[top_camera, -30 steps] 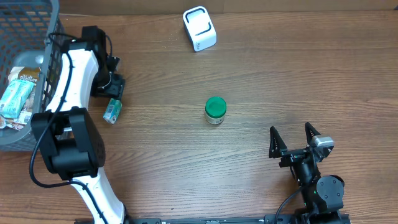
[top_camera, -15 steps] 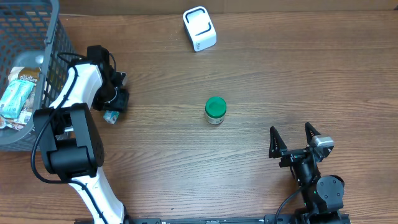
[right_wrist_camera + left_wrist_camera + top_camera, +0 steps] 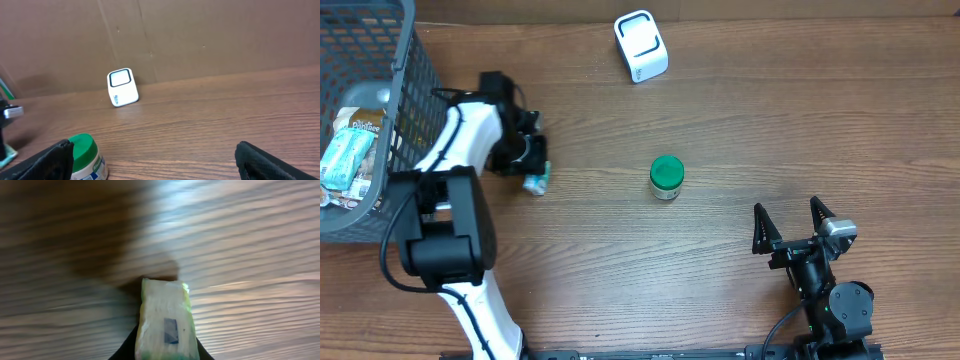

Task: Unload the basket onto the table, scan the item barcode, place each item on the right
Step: 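Grasp the small tissue pack with the left gripper, then carry the tissue pack past the scanner and place it beside the jar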

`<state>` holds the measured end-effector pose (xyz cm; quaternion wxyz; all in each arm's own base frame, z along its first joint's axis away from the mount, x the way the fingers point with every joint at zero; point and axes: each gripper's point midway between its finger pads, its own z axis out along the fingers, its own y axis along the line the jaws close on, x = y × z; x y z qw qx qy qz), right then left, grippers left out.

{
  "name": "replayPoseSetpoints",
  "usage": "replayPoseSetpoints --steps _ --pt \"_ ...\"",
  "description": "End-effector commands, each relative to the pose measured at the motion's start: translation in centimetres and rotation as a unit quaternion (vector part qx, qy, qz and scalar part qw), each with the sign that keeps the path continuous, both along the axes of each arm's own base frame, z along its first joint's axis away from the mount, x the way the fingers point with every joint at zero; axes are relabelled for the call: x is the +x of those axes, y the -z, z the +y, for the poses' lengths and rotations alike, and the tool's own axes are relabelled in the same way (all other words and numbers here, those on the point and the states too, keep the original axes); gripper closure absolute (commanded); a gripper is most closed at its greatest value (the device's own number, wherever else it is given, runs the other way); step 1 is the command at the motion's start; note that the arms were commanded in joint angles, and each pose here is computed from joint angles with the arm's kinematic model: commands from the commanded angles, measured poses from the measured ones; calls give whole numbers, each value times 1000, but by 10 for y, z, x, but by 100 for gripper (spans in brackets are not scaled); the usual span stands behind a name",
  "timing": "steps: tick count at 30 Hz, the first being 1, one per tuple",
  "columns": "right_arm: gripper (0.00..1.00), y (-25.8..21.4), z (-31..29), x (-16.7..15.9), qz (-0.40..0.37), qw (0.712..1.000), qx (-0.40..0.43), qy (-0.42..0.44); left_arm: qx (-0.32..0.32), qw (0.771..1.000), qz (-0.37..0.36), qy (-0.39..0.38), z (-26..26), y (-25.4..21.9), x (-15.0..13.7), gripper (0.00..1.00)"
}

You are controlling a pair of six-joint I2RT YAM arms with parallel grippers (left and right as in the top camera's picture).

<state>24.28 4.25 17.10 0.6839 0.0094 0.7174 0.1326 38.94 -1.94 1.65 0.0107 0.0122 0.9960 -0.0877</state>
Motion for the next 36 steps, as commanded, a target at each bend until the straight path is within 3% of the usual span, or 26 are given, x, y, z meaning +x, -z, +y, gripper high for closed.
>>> replayPoseSetpoints --steps 1,10,16,26,32,36 --pt "0 4 1 0 2 1000 0 -2 -27 999 18 -13 -47 -1 -7 84" --pt "0 4 1 0 2 1000 0 -2 -16 1000 21 -5 -131 0 -23 87" --pt "0 3 1 0 2 1000 0 -2 19 999 7 -32 -157 2 -29 96" --pt "0 4 1 0 2 1000 0 -2 39 998 -2 -49 -167 2 -32 88" --pt "0 3 1 0 2 1000 0 -2 39 998 -2 -48 -167 2 -33 66" --pt "0 4 1 0 2 1000 0 -2 40 998 1 -46 -166 2 -34 25"
